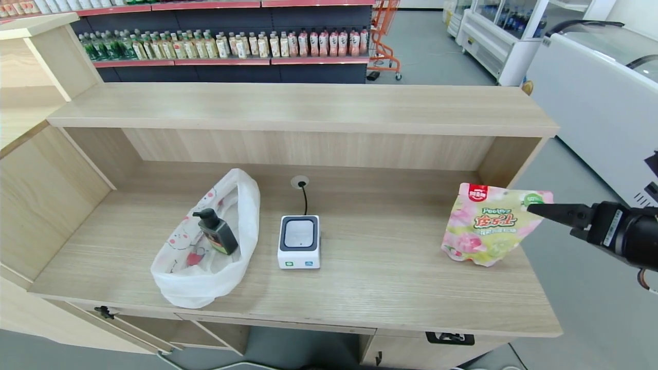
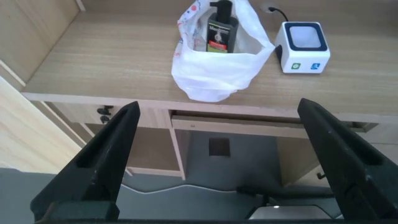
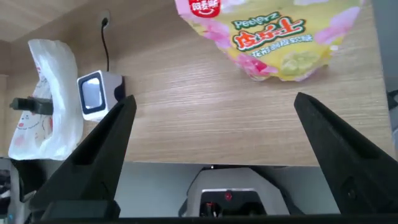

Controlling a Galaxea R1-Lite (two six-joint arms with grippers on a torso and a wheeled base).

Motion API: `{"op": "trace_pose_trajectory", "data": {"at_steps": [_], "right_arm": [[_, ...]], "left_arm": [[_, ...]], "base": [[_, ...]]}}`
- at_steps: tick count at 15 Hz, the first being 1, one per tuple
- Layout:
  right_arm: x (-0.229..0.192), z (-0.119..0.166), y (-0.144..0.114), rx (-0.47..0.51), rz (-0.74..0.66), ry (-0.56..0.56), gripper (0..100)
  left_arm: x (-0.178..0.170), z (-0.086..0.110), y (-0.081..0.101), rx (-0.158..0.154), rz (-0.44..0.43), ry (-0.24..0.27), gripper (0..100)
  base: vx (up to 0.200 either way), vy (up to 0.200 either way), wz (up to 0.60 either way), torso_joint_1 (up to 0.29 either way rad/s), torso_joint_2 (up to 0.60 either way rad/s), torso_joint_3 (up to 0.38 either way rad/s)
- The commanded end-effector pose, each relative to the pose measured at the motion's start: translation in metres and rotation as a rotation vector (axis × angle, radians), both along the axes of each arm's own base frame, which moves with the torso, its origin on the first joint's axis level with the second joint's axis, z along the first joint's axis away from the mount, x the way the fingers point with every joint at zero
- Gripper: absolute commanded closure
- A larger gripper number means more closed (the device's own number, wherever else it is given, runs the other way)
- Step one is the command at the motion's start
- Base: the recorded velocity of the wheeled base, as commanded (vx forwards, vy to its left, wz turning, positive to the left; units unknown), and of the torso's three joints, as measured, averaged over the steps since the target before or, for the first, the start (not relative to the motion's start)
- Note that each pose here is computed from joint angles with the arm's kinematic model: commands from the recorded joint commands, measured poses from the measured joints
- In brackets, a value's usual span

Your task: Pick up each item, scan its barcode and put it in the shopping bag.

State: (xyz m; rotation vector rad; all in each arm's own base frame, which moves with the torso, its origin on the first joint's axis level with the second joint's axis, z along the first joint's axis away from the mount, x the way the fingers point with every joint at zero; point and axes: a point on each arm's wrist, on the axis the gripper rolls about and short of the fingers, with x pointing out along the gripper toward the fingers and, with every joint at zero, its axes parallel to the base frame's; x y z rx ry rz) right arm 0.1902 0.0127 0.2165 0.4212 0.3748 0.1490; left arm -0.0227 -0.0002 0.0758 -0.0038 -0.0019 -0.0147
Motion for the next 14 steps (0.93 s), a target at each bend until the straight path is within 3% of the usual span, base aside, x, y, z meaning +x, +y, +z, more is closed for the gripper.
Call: {"op": "trace_pose_trajectory", "data": {"at_steps": [1, 3, 7, 14], "right_arm": [[0.023, 0.010, -0.005, 0.053, -0.058, 0.000, 0], [0.037, 0.018, -0.005, 0.091, -0.100, 0.012, 0], [0.060, 0.045, 0.001, 0.280, -0.157, 0.085, 0], [0.069, 0.033, -0.013, 0.399, -0.360, 0.190, 0]], "left_arm": [[0.000, 0.000, 0.000, -0.001, -0.001, 0.000, 0], [0.000, 0.000, 0.000, -0.001, -0.001, 0.000, 0], [0.000, 0.000, 0.000, -0.001, -0.002, 0.000, 0], [0.000, 0.000, 0.000, -0.001, -0.002, 0.000, 0]], "base": [[0.000, 0.000, 0.00, 0.000, 0.00, 0.000], [0.000, 0.000, 0.00, 0.000, 0.00, 0.000], [0.000, 0.000, 0.00, 0.000, 0.00, 0.000], [0.000, 0.000, 0.00, 0.000, 0.00, 0.000]]}}
